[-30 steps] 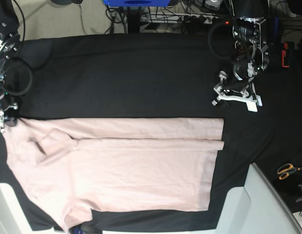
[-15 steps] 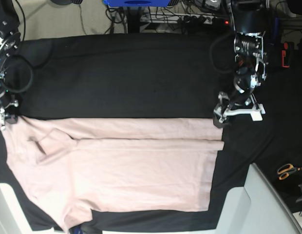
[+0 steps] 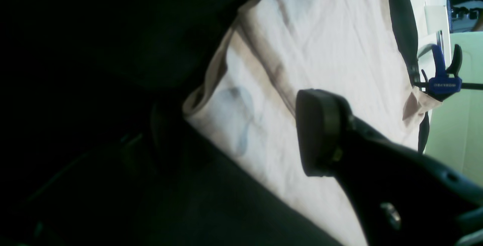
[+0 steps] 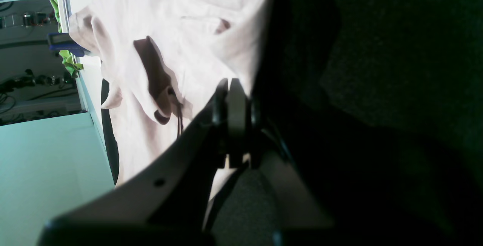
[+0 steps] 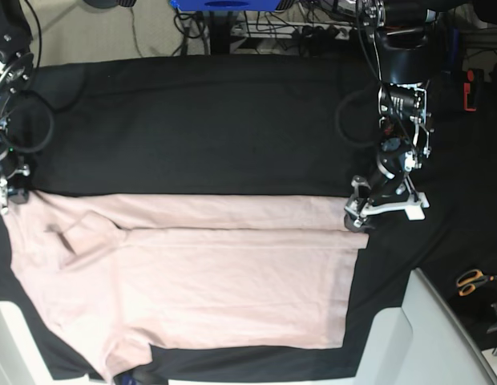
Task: Fold the T-shirt properly
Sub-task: 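Grasp the folded edge with both grippers and drag it toward the robot, then release the shirt and lift both grippers away, then move both grippers to the shirt's hem-side corners and lower them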
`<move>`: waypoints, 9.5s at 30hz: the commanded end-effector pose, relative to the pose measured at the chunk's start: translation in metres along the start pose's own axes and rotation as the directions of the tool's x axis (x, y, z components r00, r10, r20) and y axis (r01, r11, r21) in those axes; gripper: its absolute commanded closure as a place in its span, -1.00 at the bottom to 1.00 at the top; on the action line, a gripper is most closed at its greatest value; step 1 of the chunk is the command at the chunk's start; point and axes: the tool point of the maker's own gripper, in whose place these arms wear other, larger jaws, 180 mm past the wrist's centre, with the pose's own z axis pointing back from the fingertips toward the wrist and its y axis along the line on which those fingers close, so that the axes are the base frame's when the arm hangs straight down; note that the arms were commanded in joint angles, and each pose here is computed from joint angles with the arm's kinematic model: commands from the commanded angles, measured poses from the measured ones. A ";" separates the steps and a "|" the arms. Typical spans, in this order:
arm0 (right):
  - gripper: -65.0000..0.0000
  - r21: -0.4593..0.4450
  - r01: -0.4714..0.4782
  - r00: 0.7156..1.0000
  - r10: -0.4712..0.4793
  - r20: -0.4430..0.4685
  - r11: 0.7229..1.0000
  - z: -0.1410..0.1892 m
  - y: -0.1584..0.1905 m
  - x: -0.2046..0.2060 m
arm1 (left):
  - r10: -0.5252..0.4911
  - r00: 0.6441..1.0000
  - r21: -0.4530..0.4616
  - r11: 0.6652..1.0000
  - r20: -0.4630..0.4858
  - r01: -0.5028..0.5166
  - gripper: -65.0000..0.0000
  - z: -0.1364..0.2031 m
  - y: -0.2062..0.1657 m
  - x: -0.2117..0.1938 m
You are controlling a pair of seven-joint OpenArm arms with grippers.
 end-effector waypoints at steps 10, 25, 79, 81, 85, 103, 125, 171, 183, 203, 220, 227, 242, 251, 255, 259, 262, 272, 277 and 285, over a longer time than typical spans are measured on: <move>1.00 0.043 -0.019 0.999 0.017 0.047 0.999 0.000 0.017 0.023 | 0.029 0.999 -0.042 0.999 -0.017 -0.030 -0.38 -0.010 -0.026 -0.004; 1.00 0.042 -0.020 0.999 0.018 0.049 0.999 0.000 0.017 0.023 | 0.060 0.997 0.013 0.998 -0.056 -0.060 1.00 -0.017 -0.007 -0.016; 1.00 -0.152 -0.225 0.972 0.212 -0.099 0.962 0.149 -0.091 0.007 | -0.216 0.963 0.054 0.972 -0.161 0.227 1.00 0.133 0.073 -0.053; 1.00 -0.157 -0.229 0.971 0.215 -0.102 0.961 0.151 -0.093 0.008 | -0.220 0.962 0.056 0.971 -0.163 0.231 1.00 0.138 0.074 -0.055; 1.00 -0.161 -0.233 0.970 0.217 -0.108 0.959 0.153 -0.096 0.006 | -0.219 0.961 0.062 0.971 -0.170 0.232 1.00 0.140 0.077 -0.058; 1.00 -0.188 -0.240 0.967 0.218 -0.130 0.953 0.162 -0.108 0.001 | -0.197 0.951 0.121 0.965 -0.238 0.230 1.00 0.165 0.108 -0.082; 0.62 -0.205 -0.221 0.968 0.188 -0.169 0.953 0.168 -0.118 -0.007 | -0.193 0.949 0.130 0.964 -0.249 0.231 1.00 0.165 0.112 -0.084; -0.18 -0.111 -0.892 0.446 0.893 -0.062 0.438 -0.029 0.040 0.041 | -0.443 0.897 -0.015 0.897 0.008 0.443 0.14 0.146 -0.005 0.094; 0.40 -0.087 -0.916 0.400 0.906 -0.138 0.391 -0.023 0.007 0.016 | -0.437 0.900 -0.009 0.900 -0.002 0.437 0.14 0.147 0.000 0.090; 1.00 -0.011 -0.961 0.277 0.961 0.012 0.277 -0.013 0.040 0.008 | -0.439 0.899 -0.017 0.899 -0.010 0.438 0.14 0.146 -0.002 0.086; 1.00 -0.020 -0.962 0.271 0.962 0.042 0.272 0.028 0.049 0.012 | -0.460 0.888 0.032 0.887 -0.011 0.460 0.14 0.139 0.004 0.078; 1.00 -0.038 -0.950 0.311 0.950 -0.027 0.310 0.040 0.039 0.008 | -0.474 0.880 0.086 0.876 -0.023 0.474 0.14 0.134 0.012 0.062; -0.16 -0.002 -0.966 0.260 0.964 -0.049 0.260 0.055 0.061 -0.008 | -0.471 0.882 0.084 0.879 -0.017 0.470 0.13 0.133 0.011 0.062; -0.46 -0.019 -0.918 0.395 0.914 -0.097 0.395 -0.001 0.087 0.012 | -0.470 0.882 0.085 0.879 -0.015 0.470 0.14 0.134 0.011 0.063; -0.46 0.018 -0.908 0.410 0.896 -0.171 0.419 -0.022 0.084 0.005 | -0.472 0.882 0.089 0.878 -0.011 0.471 0.14 0.134 0.012 0.065; -0.46 0.020 -0.909 0.405 0.895 -0.188 0.416 -0.029 0.068 -0.001 | -0.473 0.881 0.090 0.877 -0.010 0.472 0.14 0.135 0.012 0.066; -0.46 0.012 -0.904 0.415 0.884 -0.214 0.427 -0.029 0.052 -0.007 | -0.474 0.880 0.090 0.876 -0.009 0.473 0.14 0.135 0.012 0.067; 0.27 0.014 -0.896 0.430 0.877 -0.215 0.443 -0.029 0.044 -0.012 | -0.474 0.880 0.087 0.877 0.000 0.472 0.14 0.134 0.009 0.069; 1.00 0.014 -0.896 0.431 0.877 -0.214 0.444 -0.030 0.045 -0.013 | -0.443 0.896 0.088 0.893 0.006 0.441 0.14 0.118 0.008 0.078; 1.00 0.014 -0.896 0.431 0.877 -0.214 0.444 -0.030 0.045 -0.013 | -0.357 0.934 0.112 0.928 0.000 0.354 0.15 0.055 -0.005 0.117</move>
